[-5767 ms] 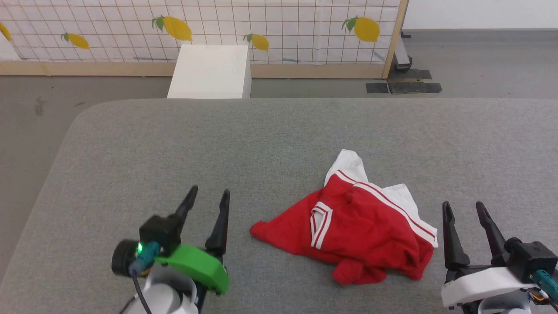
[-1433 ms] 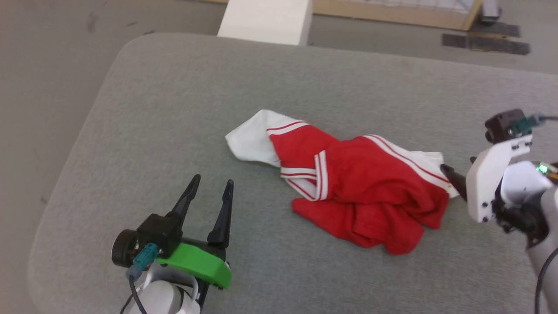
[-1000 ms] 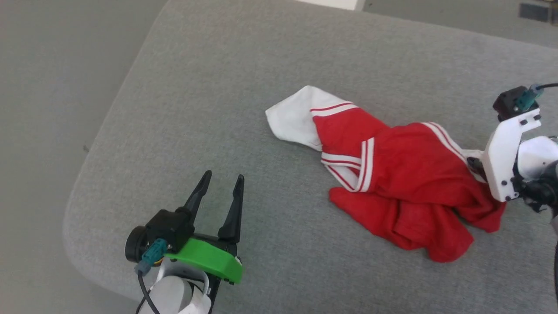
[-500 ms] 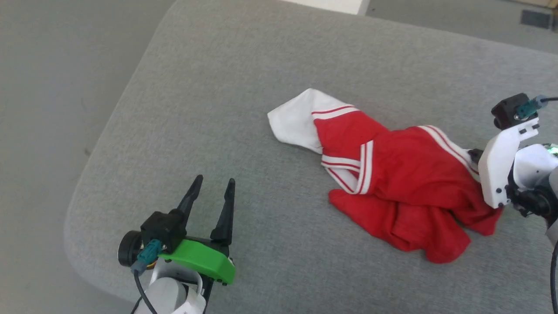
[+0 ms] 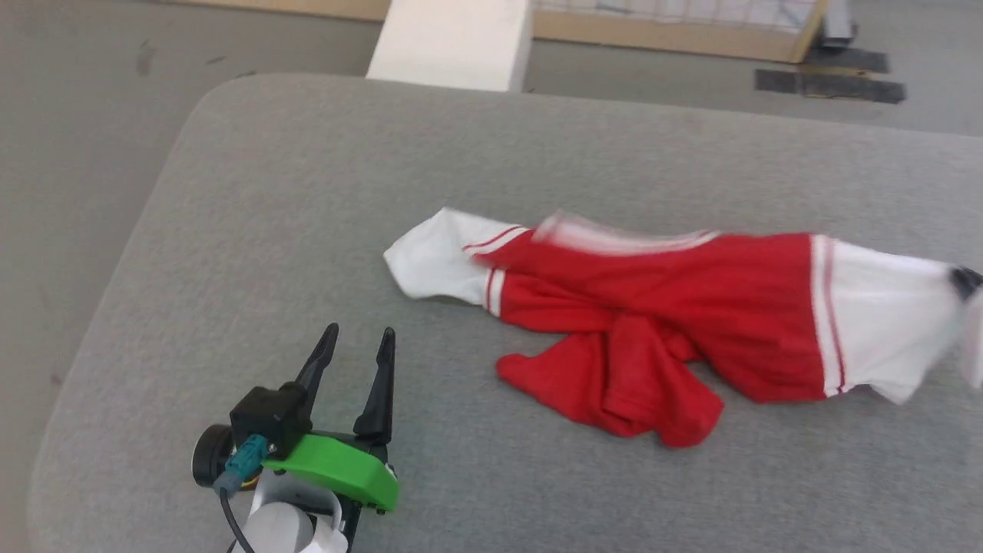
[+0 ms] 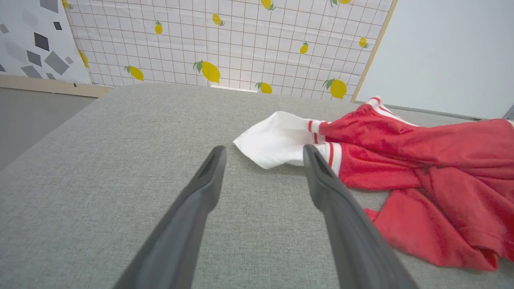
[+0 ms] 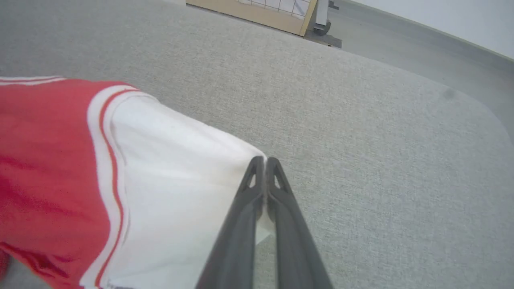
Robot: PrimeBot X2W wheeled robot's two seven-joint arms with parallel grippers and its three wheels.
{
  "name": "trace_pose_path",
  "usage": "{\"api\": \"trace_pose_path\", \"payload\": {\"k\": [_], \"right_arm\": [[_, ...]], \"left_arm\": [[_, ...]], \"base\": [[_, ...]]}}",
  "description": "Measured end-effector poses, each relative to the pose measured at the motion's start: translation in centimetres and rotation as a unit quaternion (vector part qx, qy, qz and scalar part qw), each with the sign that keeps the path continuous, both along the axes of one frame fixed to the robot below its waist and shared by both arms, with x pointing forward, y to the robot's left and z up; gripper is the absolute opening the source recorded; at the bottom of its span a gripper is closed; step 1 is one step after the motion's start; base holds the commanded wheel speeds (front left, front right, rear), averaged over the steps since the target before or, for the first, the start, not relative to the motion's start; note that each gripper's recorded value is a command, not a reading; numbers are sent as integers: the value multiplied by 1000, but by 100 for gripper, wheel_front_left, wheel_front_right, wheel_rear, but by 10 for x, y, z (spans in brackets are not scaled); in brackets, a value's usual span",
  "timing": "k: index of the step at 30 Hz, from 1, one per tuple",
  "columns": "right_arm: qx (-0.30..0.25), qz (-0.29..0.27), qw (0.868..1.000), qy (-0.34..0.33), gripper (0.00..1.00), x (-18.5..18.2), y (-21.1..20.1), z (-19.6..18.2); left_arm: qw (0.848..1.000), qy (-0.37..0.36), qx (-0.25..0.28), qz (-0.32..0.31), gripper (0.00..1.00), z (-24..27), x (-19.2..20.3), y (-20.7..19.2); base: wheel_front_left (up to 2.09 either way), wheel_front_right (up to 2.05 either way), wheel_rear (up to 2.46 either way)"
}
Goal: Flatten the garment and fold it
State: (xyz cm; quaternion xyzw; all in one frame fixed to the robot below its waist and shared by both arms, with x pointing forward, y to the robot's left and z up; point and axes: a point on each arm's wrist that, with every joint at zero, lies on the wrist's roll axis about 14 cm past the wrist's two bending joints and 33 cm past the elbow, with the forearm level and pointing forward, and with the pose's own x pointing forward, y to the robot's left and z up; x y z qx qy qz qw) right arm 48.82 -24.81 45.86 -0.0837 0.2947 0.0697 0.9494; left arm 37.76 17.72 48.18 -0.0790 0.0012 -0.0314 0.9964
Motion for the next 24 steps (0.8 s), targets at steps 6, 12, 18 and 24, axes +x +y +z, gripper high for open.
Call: {"api": "trace_pose_path", "payload": {"k": [6,12,18,24], "right_arm": [[-19,-106,993,58,0,-63,-62,-30],[1,-134,988,78,100,-88,-58,-55],[-1,-122,992,20,100,-79,-49,-43],[17,-71,987,-145,100,-52,-18,27]], "left_arm": [[999,-12,-5,-30,100,7,7,-20],[999,-10,-6,-46,100,5,9,-31],[999,-12,-7,-53,100,7,8,-35],[998,-23,-8,-65,100,14,8,-42]], "base": [[0,0,0],[0,0,0],[0,0,0],[0,0,0]]}}
